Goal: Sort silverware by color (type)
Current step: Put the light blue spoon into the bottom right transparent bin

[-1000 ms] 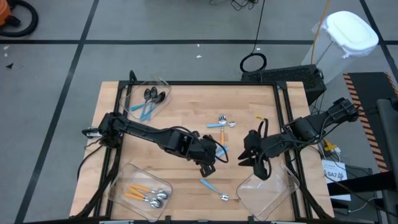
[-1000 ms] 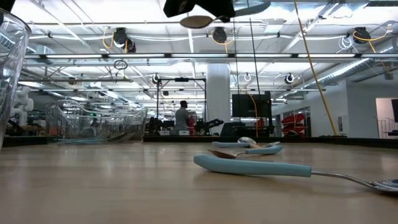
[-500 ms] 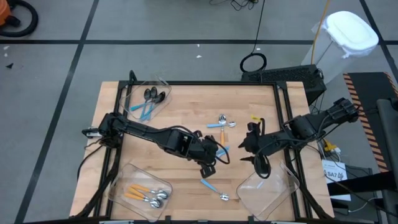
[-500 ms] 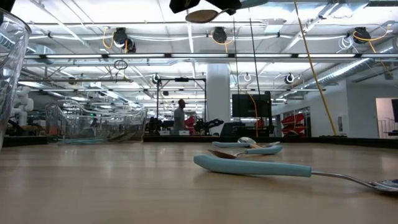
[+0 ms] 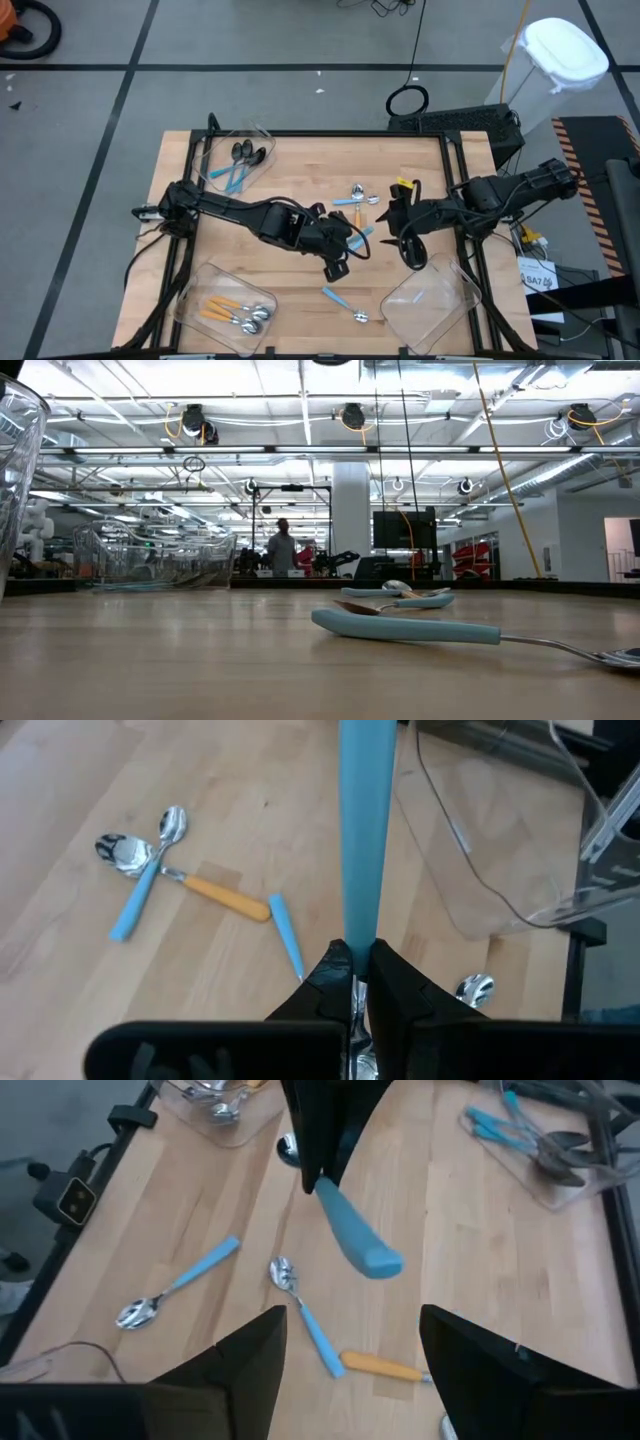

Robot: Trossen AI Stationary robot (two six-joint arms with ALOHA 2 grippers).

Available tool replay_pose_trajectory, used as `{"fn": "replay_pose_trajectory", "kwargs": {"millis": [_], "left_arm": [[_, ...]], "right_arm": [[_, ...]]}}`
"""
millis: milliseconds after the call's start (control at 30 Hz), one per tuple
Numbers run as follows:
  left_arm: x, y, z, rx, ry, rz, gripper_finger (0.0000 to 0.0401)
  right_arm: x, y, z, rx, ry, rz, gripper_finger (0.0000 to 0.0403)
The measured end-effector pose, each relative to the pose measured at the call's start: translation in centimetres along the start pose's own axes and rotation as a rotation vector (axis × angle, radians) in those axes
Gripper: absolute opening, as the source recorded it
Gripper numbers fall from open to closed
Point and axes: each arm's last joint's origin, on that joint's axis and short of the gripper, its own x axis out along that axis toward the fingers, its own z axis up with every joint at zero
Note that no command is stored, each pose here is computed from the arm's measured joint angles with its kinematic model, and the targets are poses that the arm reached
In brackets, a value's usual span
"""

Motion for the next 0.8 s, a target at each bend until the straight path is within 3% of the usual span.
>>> {"fn": "replay_pose_trajectory", "kwargs": {"millis": [467, 800], "left_arm": [[2.2, -0.7, -0.6, 0.023, 0.014, 0.036, 0.001], [2.6, -0.8, -0.6, 0.027, -0.004, 0.041, 0.001]], "right_arm": [[0.5, -1.2, 0.5, -0.091, -0.033, 0.086, 0.0226], [3.2, -1.3, 0.7, -0.133, 0.038, 0.131, 0.0209]]}}
